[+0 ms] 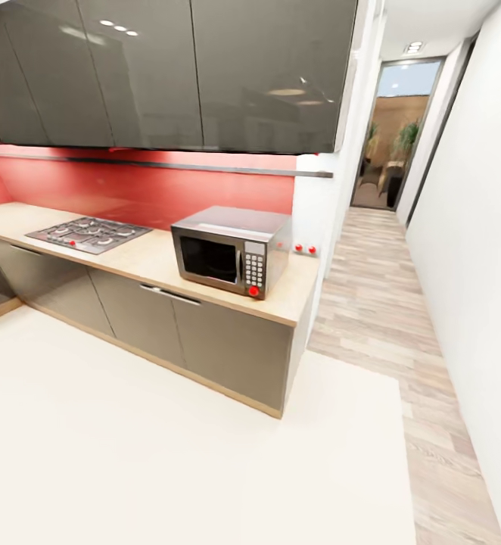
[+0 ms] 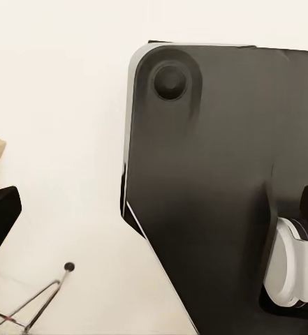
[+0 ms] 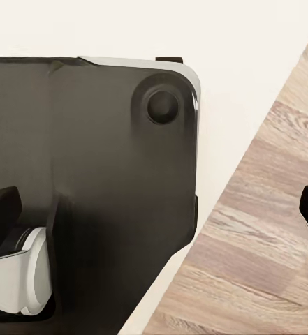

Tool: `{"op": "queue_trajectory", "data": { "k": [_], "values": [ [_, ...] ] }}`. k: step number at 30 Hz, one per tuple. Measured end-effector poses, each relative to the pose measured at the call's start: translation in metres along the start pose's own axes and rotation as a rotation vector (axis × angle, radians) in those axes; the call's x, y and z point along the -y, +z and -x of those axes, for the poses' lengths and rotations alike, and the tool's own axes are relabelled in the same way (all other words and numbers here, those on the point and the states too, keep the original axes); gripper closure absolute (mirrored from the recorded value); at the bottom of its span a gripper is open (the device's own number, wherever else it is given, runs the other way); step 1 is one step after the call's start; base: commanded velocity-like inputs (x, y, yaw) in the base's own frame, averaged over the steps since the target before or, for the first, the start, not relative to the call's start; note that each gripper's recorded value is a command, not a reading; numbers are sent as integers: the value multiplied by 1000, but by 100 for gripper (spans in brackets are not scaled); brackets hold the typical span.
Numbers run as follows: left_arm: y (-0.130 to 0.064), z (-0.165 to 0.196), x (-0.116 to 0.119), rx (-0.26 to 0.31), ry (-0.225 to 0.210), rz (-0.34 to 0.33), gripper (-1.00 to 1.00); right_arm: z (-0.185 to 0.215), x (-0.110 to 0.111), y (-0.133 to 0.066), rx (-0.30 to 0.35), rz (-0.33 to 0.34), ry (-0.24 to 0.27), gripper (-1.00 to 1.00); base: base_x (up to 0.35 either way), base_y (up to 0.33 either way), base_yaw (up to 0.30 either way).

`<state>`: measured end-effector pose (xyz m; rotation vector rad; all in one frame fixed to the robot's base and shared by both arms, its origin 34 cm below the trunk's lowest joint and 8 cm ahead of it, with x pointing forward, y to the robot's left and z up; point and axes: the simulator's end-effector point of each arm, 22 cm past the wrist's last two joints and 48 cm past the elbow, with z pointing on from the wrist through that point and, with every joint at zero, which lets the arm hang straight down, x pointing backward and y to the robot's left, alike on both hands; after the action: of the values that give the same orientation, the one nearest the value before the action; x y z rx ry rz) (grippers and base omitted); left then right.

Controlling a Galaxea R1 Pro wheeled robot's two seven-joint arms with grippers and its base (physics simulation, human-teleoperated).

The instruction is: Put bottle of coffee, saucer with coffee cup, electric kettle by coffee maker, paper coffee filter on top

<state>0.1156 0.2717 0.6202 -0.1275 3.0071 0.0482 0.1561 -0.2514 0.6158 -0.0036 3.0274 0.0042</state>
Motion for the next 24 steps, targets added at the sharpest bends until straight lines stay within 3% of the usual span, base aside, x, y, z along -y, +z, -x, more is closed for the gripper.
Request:
{"op": "queue_trajectory", "data": {
  "k": [24],
  "values": [
    [0, 0, 3, 0, 0, -4, -100, 0, 0, 0, 0, 0, 0, -100, 0, 0, 278]
  ]
}}
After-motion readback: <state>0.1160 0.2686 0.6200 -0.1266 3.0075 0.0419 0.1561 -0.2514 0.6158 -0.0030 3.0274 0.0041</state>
